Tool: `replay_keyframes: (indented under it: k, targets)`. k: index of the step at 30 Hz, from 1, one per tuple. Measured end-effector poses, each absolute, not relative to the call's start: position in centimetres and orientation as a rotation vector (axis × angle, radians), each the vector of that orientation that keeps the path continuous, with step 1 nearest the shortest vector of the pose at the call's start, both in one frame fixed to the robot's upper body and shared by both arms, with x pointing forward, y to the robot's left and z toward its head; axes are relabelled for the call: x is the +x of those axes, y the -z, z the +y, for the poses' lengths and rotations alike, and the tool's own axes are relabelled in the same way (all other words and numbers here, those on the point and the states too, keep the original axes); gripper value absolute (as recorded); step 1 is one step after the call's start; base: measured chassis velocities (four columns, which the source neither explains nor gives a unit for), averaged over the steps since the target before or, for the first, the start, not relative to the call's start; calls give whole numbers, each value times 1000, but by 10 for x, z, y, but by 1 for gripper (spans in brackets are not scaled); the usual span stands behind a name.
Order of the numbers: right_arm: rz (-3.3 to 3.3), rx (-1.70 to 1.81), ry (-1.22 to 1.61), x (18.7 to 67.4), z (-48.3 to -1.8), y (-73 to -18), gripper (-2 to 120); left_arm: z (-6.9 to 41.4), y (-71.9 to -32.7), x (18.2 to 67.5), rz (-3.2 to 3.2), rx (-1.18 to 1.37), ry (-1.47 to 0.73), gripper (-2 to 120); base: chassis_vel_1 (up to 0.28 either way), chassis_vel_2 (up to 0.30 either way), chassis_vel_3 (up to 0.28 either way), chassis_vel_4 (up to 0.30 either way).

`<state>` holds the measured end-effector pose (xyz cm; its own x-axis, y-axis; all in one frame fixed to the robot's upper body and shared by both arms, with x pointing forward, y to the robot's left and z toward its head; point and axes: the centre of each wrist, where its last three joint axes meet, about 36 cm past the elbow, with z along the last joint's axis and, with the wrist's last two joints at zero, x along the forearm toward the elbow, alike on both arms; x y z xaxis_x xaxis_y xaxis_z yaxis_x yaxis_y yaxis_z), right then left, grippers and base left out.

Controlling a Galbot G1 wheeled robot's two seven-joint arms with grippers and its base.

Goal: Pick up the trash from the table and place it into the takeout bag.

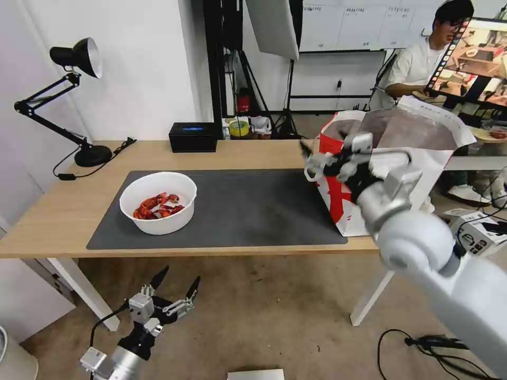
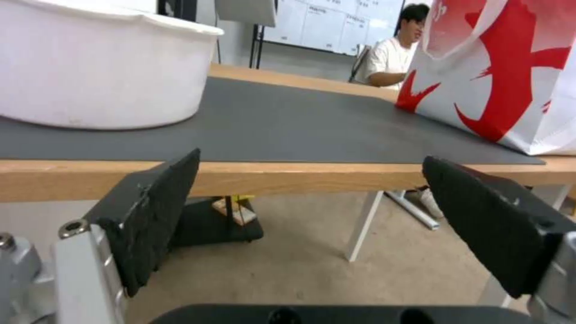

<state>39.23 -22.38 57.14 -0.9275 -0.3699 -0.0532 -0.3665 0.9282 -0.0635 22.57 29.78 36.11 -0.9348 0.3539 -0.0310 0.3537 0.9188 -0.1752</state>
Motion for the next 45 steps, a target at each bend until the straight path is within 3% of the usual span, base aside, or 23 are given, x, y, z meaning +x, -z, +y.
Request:
replay_keyframes:
  k: [12, 45]
  targets:
    - [3146, -601, 34, 333, -221, -479, 100, 301, -364, 224, -3091, -558, -271, 100, 0, 0, 0, 0]
    - [3307, -516, 66, 287, -216, -398, 100, 306, -362, 223, -3094, -538, -273, 100, 0, 0, 0, 0]
